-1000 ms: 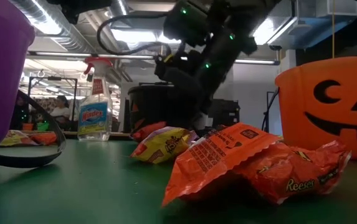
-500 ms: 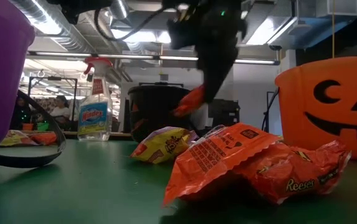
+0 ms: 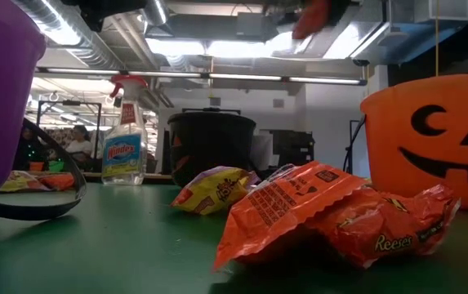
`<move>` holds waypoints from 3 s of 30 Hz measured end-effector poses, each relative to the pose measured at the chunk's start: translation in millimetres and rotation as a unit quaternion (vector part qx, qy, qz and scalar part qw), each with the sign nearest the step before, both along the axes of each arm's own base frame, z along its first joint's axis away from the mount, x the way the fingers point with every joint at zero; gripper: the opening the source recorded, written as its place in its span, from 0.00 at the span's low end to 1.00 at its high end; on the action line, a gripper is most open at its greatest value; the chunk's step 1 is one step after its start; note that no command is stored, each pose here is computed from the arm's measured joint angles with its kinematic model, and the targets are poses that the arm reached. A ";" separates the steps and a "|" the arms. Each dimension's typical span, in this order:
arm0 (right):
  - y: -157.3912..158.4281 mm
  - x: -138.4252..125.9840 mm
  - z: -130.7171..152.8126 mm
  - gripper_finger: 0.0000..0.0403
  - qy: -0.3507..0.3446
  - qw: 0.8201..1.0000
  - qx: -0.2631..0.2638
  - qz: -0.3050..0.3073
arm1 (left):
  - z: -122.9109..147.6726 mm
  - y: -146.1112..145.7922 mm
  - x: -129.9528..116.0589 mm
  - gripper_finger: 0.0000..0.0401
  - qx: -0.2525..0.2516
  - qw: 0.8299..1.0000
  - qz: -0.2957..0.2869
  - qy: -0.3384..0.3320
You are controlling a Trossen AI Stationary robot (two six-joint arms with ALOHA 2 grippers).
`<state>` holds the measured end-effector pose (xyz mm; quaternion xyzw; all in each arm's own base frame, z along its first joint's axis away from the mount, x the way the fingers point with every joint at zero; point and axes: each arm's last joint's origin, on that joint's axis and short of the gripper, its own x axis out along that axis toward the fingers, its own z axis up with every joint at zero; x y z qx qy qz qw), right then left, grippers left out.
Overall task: Sort candy
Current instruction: Put the orange candy into the orange bucket, then put the yellow candy into the violet bucket
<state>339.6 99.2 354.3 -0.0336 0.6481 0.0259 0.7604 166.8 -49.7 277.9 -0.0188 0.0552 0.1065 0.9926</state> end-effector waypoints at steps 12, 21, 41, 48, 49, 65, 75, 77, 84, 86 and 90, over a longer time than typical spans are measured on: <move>-11.0 -116.0 47.3 0.09 -0.110 0.985 -0.031 -0.130 | 0.1 -0.5 0.0 0.39 -0.001 1.000 -0.008 0.000; -31.6 -165.2 -29.7 0.09 -0.054 0.973 -0.029 -0.220 | 0.1 -0.5 0.0 0.39 -0.001 1.000 -0.008 0.000; -32.2 -170.8 -73.0 0.15 -0.046 0.967 0.007 -0.250 | 0.1 -0.4 0.1 0.39 -0.001 1.000 -0.008 0.000; -32.2 -170.8 -73.0 0.34 -0.047 0.967 0.007 -0.250 | 0.1 -0.4 0.0 0.39 -0.001 1.000 -0.008 0.000; -32.1 -170.7 -73.0 0.36 -0.047 0.967 0.008 -0.250 | 0.1 -0.4 0.0 0.39 -0.001 1.000 -0.008 0.000; -25.6 -137.6 -19.5 0.43 -0.291 0.938 -0.002 -0.187 | 1.0 -0.5 0.2 0.39 -0.003 1.000 -0.007 -0.005; 12.9 -61.7 -36.9 0.43 -0.388 0.920 0.054 0.011 | 3.0 -0.5 0.4 0.39 -0.007 1.000 -0.007 -0.015; 19.5 -47.7 -54.4 0.43 -0.372 0.926 0.023 0.055 | 3.1 -0.5 0.4 0.39 -0.007 1.000 -0.007 -0.015; 37.5 -6.8 -115.7 0.43 -0.335 0.936 -0.042 0.103 | 3.2 -0.6 0.4 0.39 -0.007 1.000 -0.007 -0.016; 41.3 2.0 -131.1 0.43 -0.330 0.935 -0.052 0.117 | 3.3 -0.5 0.4 0.39 -0.007 1.000 -0.007 -0.016; 46.3 12.9 -155.5 0.43 -0.317 0.937 -0.058 0.134 | 3.1 -0.5 0.4 0.39 -0.007 1.000 -0.007 -0.016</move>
